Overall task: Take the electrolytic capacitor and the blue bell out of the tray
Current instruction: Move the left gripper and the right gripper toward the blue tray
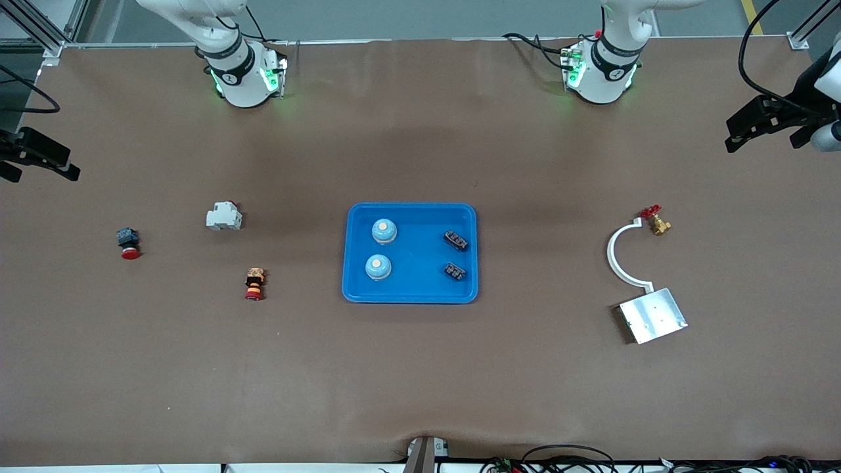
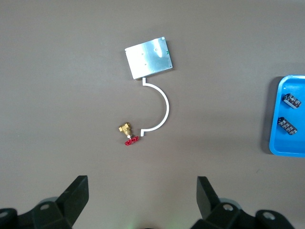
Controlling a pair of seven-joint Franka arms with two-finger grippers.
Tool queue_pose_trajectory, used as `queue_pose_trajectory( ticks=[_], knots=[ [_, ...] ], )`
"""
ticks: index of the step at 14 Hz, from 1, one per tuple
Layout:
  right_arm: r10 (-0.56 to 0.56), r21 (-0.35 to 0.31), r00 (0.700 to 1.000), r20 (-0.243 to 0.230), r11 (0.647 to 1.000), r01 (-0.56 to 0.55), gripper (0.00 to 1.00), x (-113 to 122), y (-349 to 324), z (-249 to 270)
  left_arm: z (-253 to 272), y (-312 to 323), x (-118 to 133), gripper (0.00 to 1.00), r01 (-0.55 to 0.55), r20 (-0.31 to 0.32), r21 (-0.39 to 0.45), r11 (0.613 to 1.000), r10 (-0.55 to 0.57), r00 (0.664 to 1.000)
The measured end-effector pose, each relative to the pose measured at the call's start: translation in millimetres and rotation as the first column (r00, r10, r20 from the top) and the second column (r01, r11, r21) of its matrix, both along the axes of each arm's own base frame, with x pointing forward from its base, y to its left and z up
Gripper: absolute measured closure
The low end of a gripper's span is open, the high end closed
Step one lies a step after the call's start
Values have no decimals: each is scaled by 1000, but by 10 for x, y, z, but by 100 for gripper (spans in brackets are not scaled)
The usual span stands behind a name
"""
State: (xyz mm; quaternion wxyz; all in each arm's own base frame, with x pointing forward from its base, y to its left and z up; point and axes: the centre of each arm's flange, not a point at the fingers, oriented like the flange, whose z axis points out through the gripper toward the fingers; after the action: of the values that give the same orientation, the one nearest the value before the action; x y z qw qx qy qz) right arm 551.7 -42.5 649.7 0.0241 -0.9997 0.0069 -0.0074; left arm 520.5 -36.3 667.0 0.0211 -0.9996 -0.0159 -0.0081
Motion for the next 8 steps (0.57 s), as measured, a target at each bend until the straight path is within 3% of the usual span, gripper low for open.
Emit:
queue_pose_trajectory(
  ticks=[8],
  knots=[
    [-1, 0, 1000, 4, 1000, 1, 0, 3, -7, 3, -128, -2, 81, 0, 0, -24, 1, 1000, 0, 1000]
  ],
)
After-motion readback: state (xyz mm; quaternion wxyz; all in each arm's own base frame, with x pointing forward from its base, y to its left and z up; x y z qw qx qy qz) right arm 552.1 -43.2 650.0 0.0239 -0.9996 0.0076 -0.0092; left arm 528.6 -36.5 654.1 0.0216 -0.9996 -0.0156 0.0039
